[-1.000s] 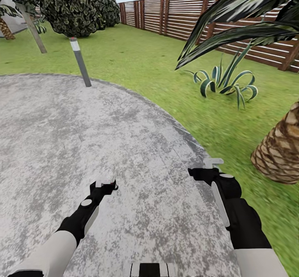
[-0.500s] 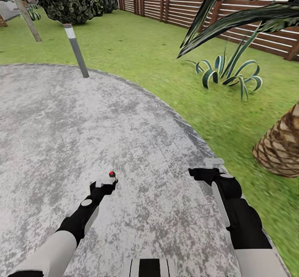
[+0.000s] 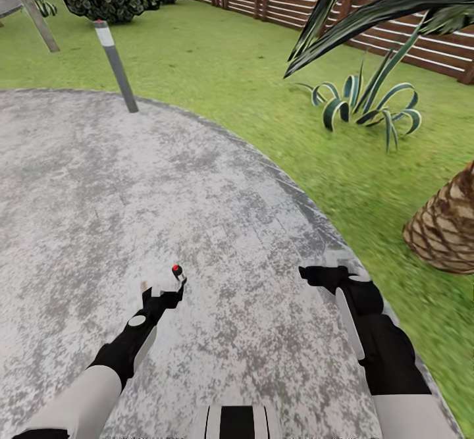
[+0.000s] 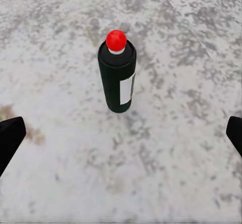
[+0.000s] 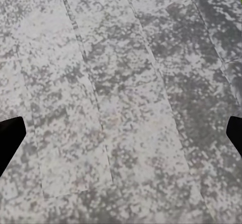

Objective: Pick up the pesticide atomizer in the garden and spray insectifuge to fully cover both potted plants in the garden.

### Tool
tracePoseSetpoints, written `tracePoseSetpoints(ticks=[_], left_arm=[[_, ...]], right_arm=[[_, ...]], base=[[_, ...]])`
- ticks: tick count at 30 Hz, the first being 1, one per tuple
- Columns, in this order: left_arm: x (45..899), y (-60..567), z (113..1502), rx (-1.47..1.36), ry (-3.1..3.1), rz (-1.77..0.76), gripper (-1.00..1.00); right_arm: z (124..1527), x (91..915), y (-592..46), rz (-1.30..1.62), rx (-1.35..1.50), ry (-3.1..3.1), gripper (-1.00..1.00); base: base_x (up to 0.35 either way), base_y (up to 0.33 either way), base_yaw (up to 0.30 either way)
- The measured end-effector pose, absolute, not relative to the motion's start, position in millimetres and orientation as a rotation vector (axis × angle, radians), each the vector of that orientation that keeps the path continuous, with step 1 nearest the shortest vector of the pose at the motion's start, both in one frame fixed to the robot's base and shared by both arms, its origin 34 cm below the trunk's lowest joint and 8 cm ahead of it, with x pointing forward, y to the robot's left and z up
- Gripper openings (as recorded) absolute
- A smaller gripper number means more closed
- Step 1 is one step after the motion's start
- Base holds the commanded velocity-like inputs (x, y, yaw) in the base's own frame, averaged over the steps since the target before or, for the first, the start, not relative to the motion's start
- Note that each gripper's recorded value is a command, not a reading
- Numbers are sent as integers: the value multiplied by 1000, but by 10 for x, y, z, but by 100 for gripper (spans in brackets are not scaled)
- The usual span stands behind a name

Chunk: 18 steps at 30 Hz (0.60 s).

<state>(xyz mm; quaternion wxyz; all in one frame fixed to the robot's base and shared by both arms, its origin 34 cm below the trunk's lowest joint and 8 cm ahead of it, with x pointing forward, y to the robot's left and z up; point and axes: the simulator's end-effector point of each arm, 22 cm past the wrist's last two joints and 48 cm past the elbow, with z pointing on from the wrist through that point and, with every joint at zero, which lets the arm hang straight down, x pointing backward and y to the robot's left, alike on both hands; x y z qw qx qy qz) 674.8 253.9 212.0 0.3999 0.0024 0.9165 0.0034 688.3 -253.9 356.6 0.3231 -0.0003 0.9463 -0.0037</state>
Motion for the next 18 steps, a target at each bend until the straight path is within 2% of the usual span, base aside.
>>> tracePoseSetpoints(ticks=[18], left_arm=[[6526,2546,1695,4,2390,10,100]], right_arm=[[3125,6763,-2539,-10,-1,2555,100]], base=[[0,0,0]])
